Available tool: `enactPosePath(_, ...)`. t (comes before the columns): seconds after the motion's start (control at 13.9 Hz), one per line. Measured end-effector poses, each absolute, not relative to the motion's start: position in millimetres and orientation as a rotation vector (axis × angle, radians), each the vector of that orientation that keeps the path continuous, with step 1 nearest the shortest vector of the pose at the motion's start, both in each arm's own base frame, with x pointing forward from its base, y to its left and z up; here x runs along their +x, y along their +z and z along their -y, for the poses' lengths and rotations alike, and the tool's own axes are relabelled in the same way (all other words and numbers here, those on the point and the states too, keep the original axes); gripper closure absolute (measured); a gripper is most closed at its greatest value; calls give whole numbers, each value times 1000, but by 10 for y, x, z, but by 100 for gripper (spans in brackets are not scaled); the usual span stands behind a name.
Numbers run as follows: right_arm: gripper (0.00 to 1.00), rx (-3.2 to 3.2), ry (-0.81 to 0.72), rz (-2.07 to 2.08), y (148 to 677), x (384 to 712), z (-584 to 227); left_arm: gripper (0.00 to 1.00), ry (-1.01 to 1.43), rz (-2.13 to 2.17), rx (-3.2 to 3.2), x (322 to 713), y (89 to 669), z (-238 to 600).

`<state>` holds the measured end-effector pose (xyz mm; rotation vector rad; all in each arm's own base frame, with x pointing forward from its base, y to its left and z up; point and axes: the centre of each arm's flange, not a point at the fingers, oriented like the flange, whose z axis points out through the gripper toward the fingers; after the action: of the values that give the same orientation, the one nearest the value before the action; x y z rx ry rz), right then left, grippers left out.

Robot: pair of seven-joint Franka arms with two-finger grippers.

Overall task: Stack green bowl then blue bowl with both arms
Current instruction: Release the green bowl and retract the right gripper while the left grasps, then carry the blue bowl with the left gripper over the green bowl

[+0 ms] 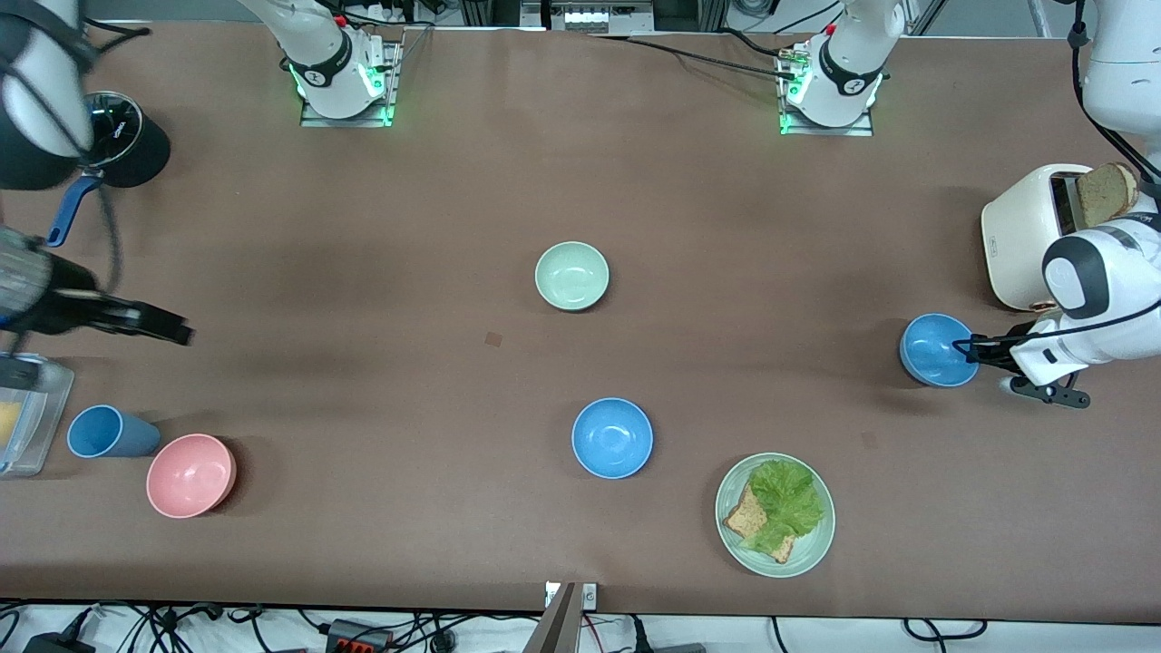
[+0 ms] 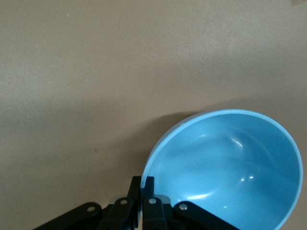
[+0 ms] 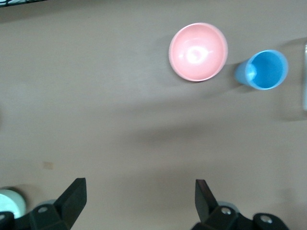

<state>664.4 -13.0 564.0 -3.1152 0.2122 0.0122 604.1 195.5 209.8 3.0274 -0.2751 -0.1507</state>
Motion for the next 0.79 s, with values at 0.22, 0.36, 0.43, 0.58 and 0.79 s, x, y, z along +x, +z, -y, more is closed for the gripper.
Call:
enactPosePath(0.22,0,-3132,-5,-148,5783,6520,563,96,-166,271,3013,6037,2094,-1926)
enactPosePath(0.36,0,-3130,2,-139,5799,6456,616,96,-207,282,2970,6058,2105,-1779)
enactPosePath(0.43,0,-3129,5,-134,5813,6419,593,96,-235,294,2947,6085,2143,-1690)
enactPosePath(0.58,0,-3126,12,-119,5849,6326,531,96,-287,304,2904,6161,2302,-1501)
enactPosePath(0.79,0,-3130,26,-102,5864,6162,462,96,-350,219,2873,6262,2787,-949)
